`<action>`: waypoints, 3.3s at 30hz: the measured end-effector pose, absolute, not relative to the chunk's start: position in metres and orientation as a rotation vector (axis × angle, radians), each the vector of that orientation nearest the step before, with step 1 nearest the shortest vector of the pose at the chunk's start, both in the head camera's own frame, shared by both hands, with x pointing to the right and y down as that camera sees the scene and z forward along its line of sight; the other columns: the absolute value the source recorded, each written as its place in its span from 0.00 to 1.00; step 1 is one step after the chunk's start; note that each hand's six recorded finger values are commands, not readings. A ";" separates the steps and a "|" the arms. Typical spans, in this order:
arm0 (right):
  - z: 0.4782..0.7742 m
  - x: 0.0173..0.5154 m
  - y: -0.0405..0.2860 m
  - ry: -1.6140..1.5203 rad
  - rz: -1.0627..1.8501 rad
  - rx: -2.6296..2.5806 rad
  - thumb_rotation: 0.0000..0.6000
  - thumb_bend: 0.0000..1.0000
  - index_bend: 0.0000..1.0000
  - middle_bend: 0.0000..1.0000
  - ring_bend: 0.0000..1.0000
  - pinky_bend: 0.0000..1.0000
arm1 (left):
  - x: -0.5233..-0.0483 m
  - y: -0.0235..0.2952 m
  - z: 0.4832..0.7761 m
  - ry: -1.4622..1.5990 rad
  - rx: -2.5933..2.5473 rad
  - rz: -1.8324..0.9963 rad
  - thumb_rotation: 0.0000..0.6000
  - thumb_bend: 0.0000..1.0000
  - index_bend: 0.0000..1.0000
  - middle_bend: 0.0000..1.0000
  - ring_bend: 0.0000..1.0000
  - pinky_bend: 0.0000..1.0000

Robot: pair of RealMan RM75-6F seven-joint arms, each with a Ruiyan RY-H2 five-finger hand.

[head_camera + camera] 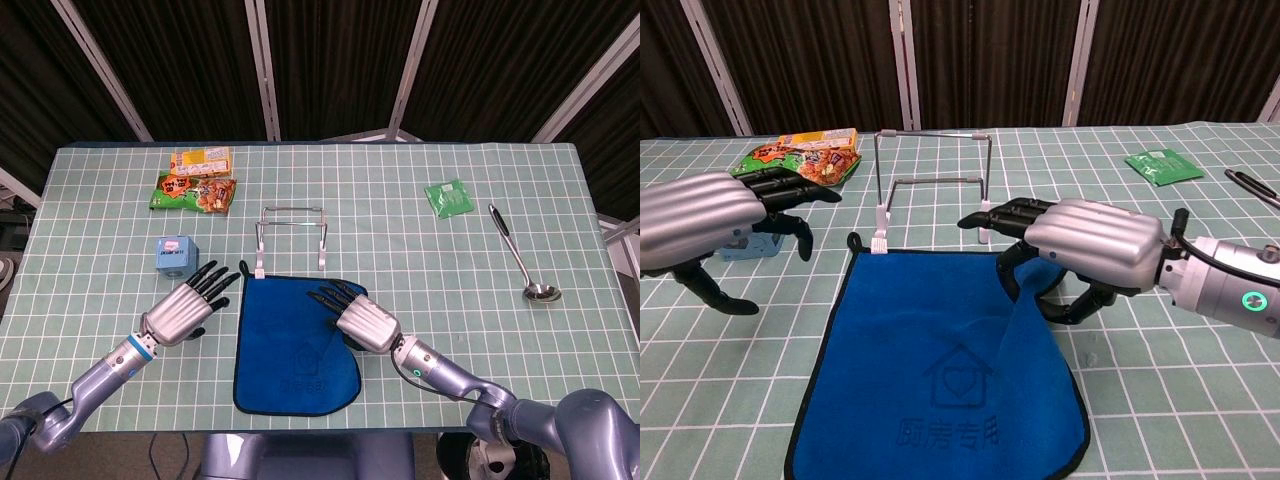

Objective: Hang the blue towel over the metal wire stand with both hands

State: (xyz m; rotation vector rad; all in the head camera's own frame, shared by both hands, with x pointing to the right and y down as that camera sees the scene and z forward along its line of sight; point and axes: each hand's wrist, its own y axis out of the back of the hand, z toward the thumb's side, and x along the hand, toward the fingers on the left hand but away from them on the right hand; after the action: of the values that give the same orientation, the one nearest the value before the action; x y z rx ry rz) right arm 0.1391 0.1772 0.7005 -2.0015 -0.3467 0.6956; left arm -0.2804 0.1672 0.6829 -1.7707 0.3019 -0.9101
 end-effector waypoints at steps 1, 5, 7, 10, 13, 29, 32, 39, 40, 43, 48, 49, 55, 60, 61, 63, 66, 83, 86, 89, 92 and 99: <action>0.700 0.139 0.177 -0.350 0.696 -2.004 1.00 0.55 0.63 0.00 0.00 0.00 | -0.277 0.169 0.687 0.300 -1.789 -0.901 1.00 0.12 0.39 0.00 0.00 0.00; 0.700 0.141 0.177 -0.362 0.706 -2.013 1.00 0.55 0.63 0.00 0.00 0.00 | -0.270 0.176 0.698 0.294 -1.832 -0.885 1.00 0.12 0.39 0.00 0.00 0.00; 0.700 0.142 0.176 -0.366 0.711 -2.016 1.00 0.55 0.63 0.00 0.00 0.00 | -0.266 0.180 0.706 0.281 -1.845 -0.880 1.00 0.12 0.39 0.00 0.00 0.00; 0.700 0.144 0.176 -0.369 0.714 -2.017 1.00 0.55 0.63 0.00 0.00 0.00 | -0.259 0.184 0.714 0.270 -1.867 -0.868 1.00 0.12 0.39 0.00 0.00 0.00; 0.701 0.146 0.177 -0.369 0.717 -2.021 1.00 0.55 0.63 0.00 0.00 0.00 | -0.251 0.187 0.720 0.262 -1.882 -0.854 1.00 0.12 0.39 0.00 0.00 0.00; 0.701 0.156 0.175 -0.377 0.725 -2.012 1.00 0.55 0.63 0.00 0.00 0.00 | -0.223 0.190 0.731 0.268 -1.916 -0.807 1.00 0.14 0.41 0.00 0.00 0.00; 0.701 0.158 0.175 -0.375 0.727 -2.009 1.00 0.55 0.63 0.00 0.00 0.00 | -0.222 0.190 0.733 0.273 -1.924 -0.811 1.00 0.18 0.43 0.00 0.00 0.00; 0.701 0.161 0.175 -0.374 0.729 -2.004 1.00 0.55 0.63 0.00 0.00 0.00 | -0.220 0.191 0.735 0.276 -1.944 -0.807 1.00 0.34 0.48 0.00 0.00 0.00; 0.700 0.161 0.175 -0.374 0.728 -2.004 1.00 0.55 0.63 0.00 0.00 0.00 | -0.220 0.191 0.735 0.278 -1.946 -0.806 1.00 0.36 0.48 0.00 0.00 0.00; 0.700 0.161 0.175 -0.373 0.727 -2.003 1.00 0.55 0.63 0.00 0.00 0.00 | -0.220 0.190 0.734 0.284 -1.948 -0.805 1.00 0.39 0.52 0.00 0.00 0.00; 0.698 0.161 0.175 -0.375 0.723 -2.003 1.00 0.55 0.63 0.00 0.00 0.00 | -0.220 0.189 0.733 0.297 -1.952 -0.804 1.00 0.46 0.64 0.00 0.00 0.00; 0.698 0.162 0.175 -0.376 0.723 -2.003 1.00 0.55 0.63 0.00 0.00 0.00 | -0.220 0.189 0.733 0.303 -1.956 -0.804 1.00 0.46 0.66 0.00 0.00 0.00; 0.693 0.164 0.173 -0.392 0.713 -1.999 1.00 0.55 0.63 0.00 0.00 0.00 | -0.220 0.185 0.728 0.348 -1.970 -0.794 1.00 0.46 0.71 0.00 0.00 0.00; 0.680 0.165 0.165 -0.418 0.687 -1.979 1.00 0.55 0.63 0.00 0.00 0.00 | -0.218 0.178 0.718 0.403 -1.969 -0.764 1.00 0.47 0.74 0.00 0.00 0.00; 0.677 0.165 0.163 -0.425 0.680 -1.974 1.00 0.55 0.63 0.00 0.00 0.00 | -0.217 0.176 0.715 0.420 -1.968 -0.753 1.00 0.47 0.75 0.00 0.00 0.00; 0.667 0.165 0.157 -0.445 0.661 -1.960 1.00 0.55 0.63 0.00 0.00 0.00 | -0.217 0.172 0.709 0.450 -1.963 -0.733 1.00 0.47 0.78 0.00 0.00 0.00; 0.649 0.165 0.145 -0.476 0.635 -1.929 1.00 0.55 0.63 0.00 0.00 0.00 | -0.215 0.163 0.695 0.519 -1.952 -0.690 1.00 0.49 0.79 0.00 0.00 0.00; 0.555 0.178 0.029 -0.719 0.655 -1.702 1.00 0.55 0.63 0.00 0.00 0.00 | -0.210 0.064 0.602 0.911 -1.778 -0.634 1.00 0.49 0.80 0.00 0.00 0.00; 0.550 0.180 0.012 -0.762 0.685 -1.695 1.00 0.55 0.63 0.00 0.00 0.00 | -0.207 0.044 0.591 0.936 -1.731 -0.643 1.00 0.49 0.80 0.00 0.00 0.00; 0.550 0.182 -0.004 -0.800 0.725 -1.695 1.00 0.55 0.63 0.00 0.00 0.00 | -0.205 0.025 0.582 0.957 -1.686 -0.659 1.00 0.49 0.80 0.00 0.00 0.00; 0.556 0.186 -0.018 -0.832 0.770 -1.691 1.00 0.55 0.63 0.00 0.00 0.00 | -0.203 0.007 0.581 0.972 -1.674 -0.703 1.00 0.49 0.80 0.00 0.00 0.00; 0.580 0.184 -0.033 -0.864 0.836 -1.709 1.00 0.55 0.63 0.00 0.00 0.00 | -0.204 -0.021 0.592 1.001 -1.670 -0.815 1.00 0.49 0.80 0.00 0.00 0.00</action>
State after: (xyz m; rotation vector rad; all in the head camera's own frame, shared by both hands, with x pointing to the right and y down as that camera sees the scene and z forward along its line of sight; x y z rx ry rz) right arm 0.1843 -0.0329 0.5803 -1.7088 -0.8645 0.8365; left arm -0.2042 -0.0214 0.5923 -1.6698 1.0006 -0.8148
